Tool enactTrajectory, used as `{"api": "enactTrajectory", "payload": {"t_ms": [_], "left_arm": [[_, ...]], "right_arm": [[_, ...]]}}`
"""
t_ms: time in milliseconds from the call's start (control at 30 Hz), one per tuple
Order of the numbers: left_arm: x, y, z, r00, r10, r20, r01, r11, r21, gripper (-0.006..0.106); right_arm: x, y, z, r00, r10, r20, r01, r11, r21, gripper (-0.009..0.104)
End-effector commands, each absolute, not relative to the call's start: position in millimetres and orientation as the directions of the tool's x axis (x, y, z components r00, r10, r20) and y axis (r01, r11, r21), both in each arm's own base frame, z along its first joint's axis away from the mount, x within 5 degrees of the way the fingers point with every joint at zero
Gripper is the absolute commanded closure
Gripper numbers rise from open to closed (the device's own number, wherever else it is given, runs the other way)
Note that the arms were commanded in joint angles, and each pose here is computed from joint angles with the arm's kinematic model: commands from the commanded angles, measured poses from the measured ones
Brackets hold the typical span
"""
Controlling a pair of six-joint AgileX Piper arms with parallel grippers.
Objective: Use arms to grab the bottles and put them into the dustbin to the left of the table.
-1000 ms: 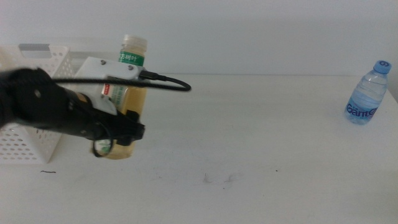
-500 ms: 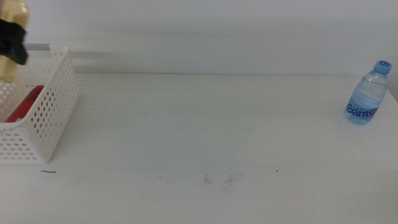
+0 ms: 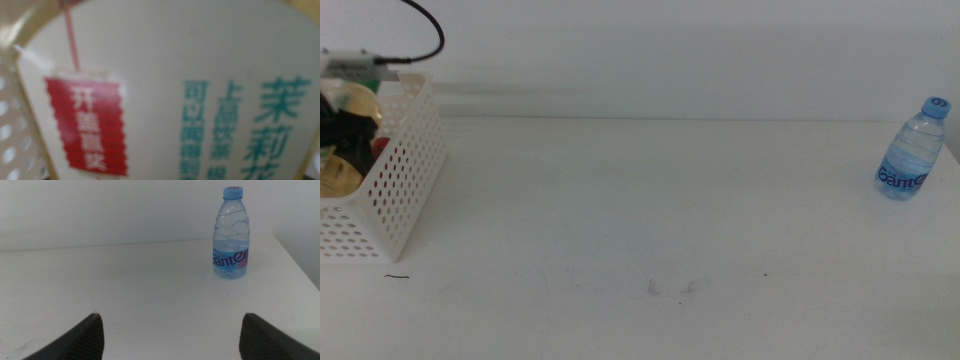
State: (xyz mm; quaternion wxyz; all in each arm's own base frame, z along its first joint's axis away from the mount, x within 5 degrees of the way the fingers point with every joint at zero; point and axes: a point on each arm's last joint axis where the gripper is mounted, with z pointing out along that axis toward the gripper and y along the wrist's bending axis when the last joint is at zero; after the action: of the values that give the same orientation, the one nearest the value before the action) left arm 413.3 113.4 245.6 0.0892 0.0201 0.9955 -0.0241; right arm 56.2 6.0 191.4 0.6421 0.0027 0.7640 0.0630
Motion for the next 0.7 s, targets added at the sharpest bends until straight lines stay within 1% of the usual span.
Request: {"api": "enactTrajectory", "payload": {"t_ms": [0,67,133,200,300,333,400,500,567,600,667], "left_arm": [[419,112,250,-0.972,0.042,-0.231,0.055,0.997,-0.050,0.099],[422,113,245,-0.972,0.038,-0.232,0.052,0.997,-0.057,0.090],[424,113,242,-0.971,0.036,-0.236,0.051,0.997,-0.054,0.075],[425,114,241,-0.969,0.044,-0.245,0.058,0.997,-0.049,0.053],[425,114,245,-0.964,0.047,-0.262,0.060,0.997,-0.042,0.012],[423,113,250,-0.962,0.041,-0.269,0.054,0.998,-0.041,0.006],[418,112,261,-0.961,0.027,-0.275,0.040,0.998,-0.042,0.007],[405,106,293,-0.947,0.018,-0.321,0.036,0.998,-0.050,0.007],[393,100,323,-0.920,0.011,-0.393,0.033,0.998,-0.050,0.007],[387,97,337,-0.905,0.008,-0.426,0.036,0.998,-0.058,0.007],[370,82,371,-0.854,-0.007,-0.520,0.061,0.992,-0.114,0.007]], "right_arm": [[56,5,191,-0.169,0.070,-0.983,-0.073,0.994,0.083,0.016],[56,5,191,-0.169,0.070,-0.983,-0.073,0.994,0.083,0.016],[56,5,191,-0.169,0.070,-0.983,-0.073,0.994,0.083,0.016],[56,5,191,-0.169,0.070,-0.983,-0.073,0.994,0.083,0.016],[56,5,191,-0.169,0.070,-0.983,-0.073,0.994,0.083,0.016],[56,5,191,-0.169,0.070,-0.983,-0.073,0.994,0.083,0.016],[56,5,191,-0.169,0.070,-0.983,-0.073,0.994,0.083,0.016],[56,5,191,-0.169,0.070,-0.983,-0.073,0.994,0.083,0.016],[56,5,191,-0.169,0.070,-0.983,-0.073,0.994,0.083,0.016],[56,5,191,-0.169,0.070,-0.983,-0.073,0.994,0.083,0.016],[56,5,191,-0.169,0.070,-0.983,-0.073,0.994,0.083,0.016]]}}
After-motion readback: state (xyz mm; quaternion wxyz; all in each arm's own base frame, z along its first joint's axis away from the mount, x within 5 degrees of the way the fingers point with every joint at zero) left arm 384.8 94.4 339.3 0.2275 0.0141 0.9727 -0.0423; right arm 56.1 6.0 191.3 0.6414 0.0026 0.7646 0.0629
